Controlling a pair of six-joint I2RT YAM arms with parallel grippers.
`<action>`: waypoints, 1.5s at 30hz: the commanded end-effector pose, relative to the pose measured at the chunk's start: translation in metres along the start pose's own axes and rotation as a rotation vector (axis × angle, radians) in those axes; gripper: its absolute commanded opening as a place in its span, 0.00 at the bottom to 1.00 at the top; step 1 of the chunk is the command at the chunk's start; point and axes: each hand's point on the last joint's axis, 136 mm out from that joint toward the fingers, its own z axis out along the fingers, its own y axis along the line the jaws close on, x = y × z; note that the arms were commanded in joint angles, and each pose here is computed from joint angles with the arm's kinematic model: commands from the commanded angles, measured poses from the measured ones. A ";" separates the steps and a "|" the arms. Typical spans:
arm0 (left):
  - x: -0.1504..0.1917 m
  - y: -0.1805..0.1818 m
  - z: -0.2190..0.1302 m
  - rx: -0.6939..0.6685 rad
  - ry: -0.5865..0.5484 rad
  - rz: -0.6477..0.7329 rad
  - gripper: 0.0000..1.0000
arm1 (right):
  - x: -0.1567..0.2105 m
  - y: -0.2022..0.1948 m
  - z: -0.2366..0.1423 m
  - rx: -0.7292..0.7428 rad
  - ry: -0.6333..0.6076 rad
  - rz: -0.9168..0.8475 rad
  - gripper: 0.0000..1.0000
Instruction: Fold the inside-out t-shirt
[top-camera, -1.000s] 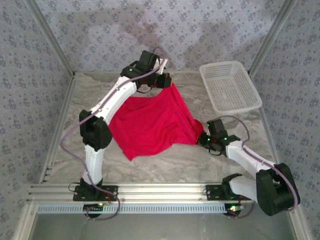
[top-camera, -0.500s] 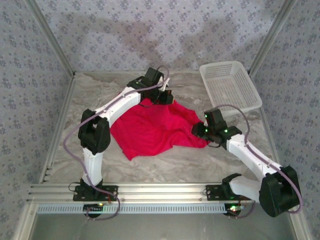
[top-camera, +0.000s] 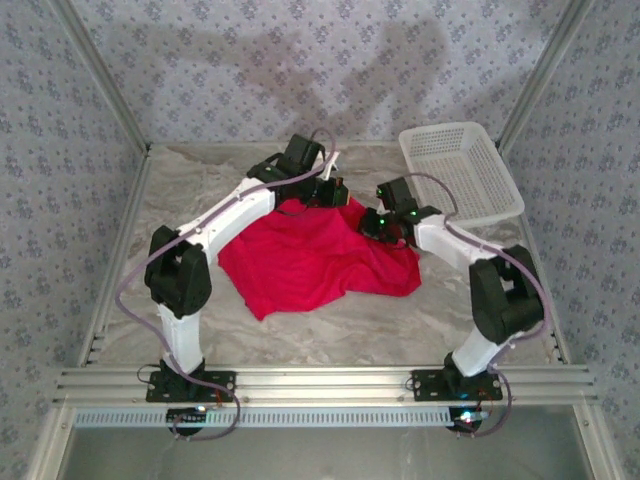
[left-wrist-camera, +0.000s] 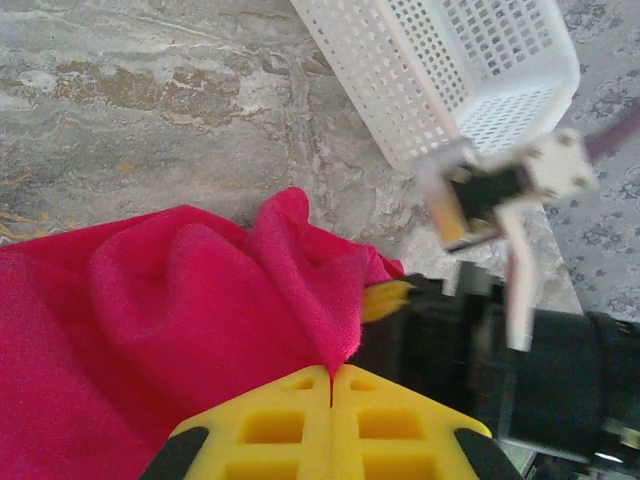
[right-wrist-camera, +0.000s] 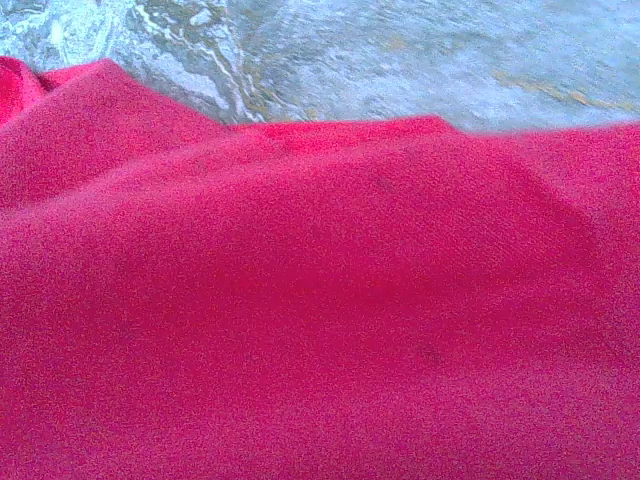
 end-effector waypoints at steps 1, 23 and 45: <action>-0.014 -0.021 -0.020 0.050 -0.057 0.020 0.00 | 0.004 0.011 0.023 -0.026 0.038 -0.027 0.30; -0.028 0.062 -0.029 -0.051 -0.121 -0.121 0.00 | -0.003 0.046 -0.069 -0.130 -0.023 0.020 0.00; 0.016 0.147 0.020 -0.178 -0.086 -0.249 0.00 | -0.015 0.016 -0.158 -0.361 -0.140 0.131 0.00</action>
